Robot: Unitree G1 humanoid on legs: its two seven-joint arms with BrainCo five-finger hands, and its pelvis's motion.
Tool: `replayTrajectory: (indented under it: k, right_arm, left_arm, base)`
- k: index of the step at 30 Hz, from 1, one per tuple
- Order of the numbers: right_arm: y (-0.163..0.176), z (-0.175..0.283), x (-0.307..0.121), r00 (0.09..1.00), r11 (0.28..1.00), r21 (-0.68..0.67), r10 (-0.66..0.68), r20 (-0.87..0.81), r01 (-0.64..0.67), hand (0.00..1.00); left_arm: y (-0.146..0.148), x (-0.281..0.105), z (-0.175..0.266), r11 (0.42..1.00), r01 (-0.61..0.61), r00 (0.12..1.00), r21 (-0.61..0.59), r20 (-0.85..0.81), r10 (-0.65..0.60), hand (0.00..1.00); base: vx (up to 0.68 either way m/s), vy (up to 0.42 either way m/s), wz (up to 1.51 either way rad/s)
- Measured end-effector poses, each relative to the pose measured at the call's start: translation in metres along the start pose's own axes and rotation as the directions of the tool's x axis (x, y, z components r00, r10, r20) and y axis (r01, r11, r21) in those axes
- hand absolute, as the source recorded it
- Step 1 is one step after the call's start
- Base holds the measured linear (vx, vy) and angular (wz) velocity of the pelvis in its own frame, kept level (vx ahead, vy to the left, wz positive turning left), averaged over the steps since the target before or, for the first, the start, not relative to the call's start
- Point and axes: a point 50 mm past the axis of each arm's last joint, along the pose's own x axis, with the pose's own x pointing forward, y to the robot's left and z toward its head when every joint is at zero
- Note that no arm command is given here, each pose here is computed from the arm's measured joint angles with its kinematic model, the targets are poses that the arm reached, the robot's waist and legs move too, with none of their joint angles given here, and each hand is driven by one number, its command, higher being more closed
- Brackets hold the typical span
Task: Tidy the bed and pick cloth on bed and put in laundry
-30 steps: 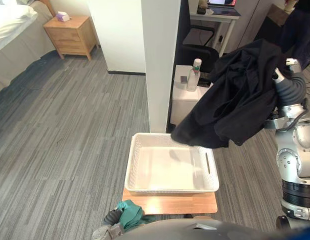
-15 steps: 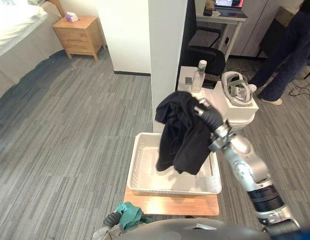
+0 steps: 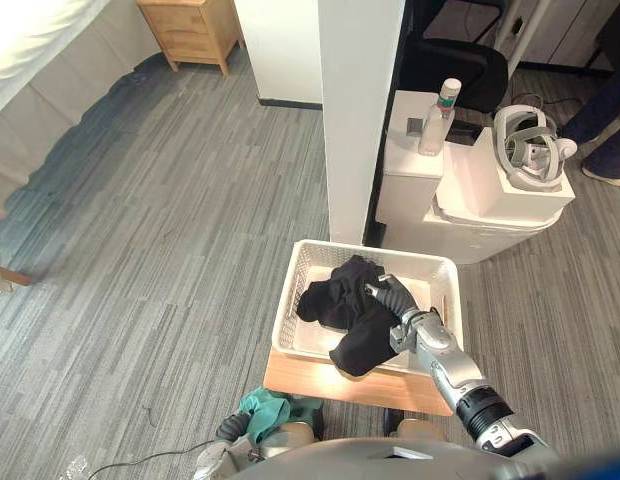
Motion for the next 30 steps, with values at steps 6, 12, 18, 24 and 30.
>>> replayTrajectory:
  k: [6, 12, 18, 24, 30]
  right_arm:
    - [-0.003, 0.012, 0.009, 0.998, 0.971, -0.232, -0.057, 0.038, 0.064, 0.0]
    - [-0.027, 0.05, 0.005, 0.962, 0.87, -0.434, -0.147, 0.23, 0.236, 0.0]
    - [-0.069, 0.059, -0.03, 0.899, 0.795, -0.44, -0.288, 0.33, 0.417, 0.0]
    - [-0.124, 0.057, -0.081, 0.772, 0.713, -0.309, -0.528, 0.353, 0.63, 0.0]
    - [-0.198, -0.002, -0.155, 0.51, 0.481, -0.218, -0.853, 0.11, 0.85, 0.0]
  left_arm:
    - [-0.002, 0.0, 0.003, 1.0, 0.012, 1.0, 0.005, 0.013, -0.012, 1.0]
    - [0.002, -0.001, 0.006, 1.0, 0.003, 1.0, 0.016, 0.028, -0.004, 1.0]
    - [0.021, -0.006, 0.001, 0.997, -0.075, 0.997, 0.002, 0.01, 0.075, 1.0]
    - [0.043, -0.011, 0.011, 0.963, -0.23, 0.97, -0.143, 0.045, 0.238, 1.0]
    - [0.121, -0.047, 0.08, 0.715, -0.428, 0.742, -0.553, 0.236, 0.627, 1.0]
  base:
    - [-0.02, -0.011, 0.09]
    - [-0.08, -0.022, 0.03]
    - [-0.04, -0.02, -0.06]
    - [0.02, -0.007, -0.01]
    - [-0.01, -0.011, 0.03]
